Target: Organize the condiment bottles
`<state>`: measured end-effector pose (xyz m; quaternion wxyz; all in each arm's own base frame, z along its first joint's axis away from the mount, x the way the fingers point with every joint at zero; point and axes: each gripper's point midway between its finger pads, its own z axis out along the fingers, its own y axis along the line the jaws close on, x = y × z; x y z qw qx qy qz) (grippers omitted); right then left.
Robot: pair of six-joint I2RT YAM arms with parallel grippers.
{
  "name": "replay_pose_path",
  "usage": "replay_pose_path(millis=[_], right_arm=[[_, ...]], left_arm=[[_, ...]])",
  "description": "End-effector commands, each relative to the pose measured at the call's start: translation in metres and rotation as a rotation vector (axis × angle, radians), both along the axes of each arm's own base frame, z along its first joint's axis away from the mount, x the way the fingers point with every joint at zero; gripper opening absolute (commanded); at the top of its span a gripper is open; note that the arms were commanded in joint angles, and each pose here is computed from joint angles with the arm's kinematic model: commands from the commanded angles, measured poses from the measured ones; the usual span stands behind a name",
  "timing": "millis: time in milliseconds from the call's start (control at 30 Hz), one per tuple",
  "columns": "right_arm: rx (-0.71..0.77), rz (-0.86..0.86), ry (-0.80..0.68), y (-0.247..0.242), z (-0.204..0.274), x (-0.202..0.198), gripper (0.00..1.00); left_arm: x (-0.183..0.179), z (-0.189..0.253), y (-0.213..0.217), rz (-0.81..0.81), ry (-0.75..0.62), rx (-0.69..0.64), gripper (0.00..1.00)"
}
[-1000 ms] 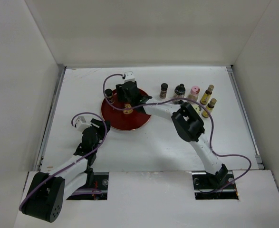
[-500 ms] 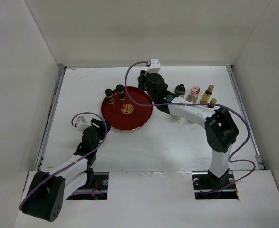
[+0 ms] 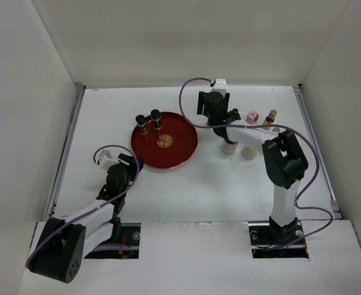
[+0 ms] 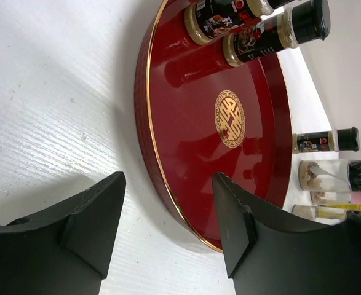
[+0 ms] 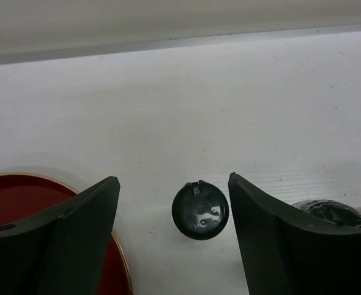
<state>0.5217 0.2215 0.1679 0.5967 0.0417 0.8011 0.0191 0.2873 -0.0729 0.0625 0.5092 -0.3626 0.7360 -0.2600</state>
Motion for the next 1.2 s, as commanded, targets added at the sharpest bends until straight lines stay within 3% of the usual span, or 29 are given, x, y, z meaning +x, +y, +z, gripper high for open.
replay_pose_path(millis=[0, 367, 500, 633, 767, 933, 1067, 1167], right_arm=[[0.003, -0.009, -0.011, 0.0, 0.008, 0.011, 0.78], [0.021, -0.02, 0.052, -0.004, -0.022, 0.016, 0.68], [0.016, -0.014, 0.049, -0.002, -0.024, 0.019, 0.51], [0.048, -0.008, -0.031, -0.003, -0.001, 0.015, 0.41], [0.05, 0.045, -0.13, 0.012, 0.035, -0.004, 0.38], [0.094, 0.189, -0.171, 0.072, 0.062, -0.043, 0.38], [0.13, 0.341, -0.176, 0.143, 0.068, -0.074, 0.38], [0.16, 0.437, -0.172, 0.19, 0.069, -0.094, 0.38]], left_arm=[[0.003, 0.01, -0.001, -0.002, -0.052, -0.02, 0.57], [0.003, 0.007, -0.004, -0.013, -0.041, -0.024, 0.58], [0.003, 0.007, -0.002, -0.005, -0.043, -0.025, 0.58], [0.002, 0.009, -0.001, -0.003, -0.053, -0.028, 0.59], [0.002, 0.008, 0.003, 0.016, -0.054, -0.032, 0.59], [0.001, 0.008, 0.011, 0.052, -0.058, -0.049, 0.57], [0.001, 0.003, 0.014, 0.063, -0.027, -0.04, 0.35], [0.0, -0.001, 0.02, 0.085, -0.002, -0.03, 0.29]])
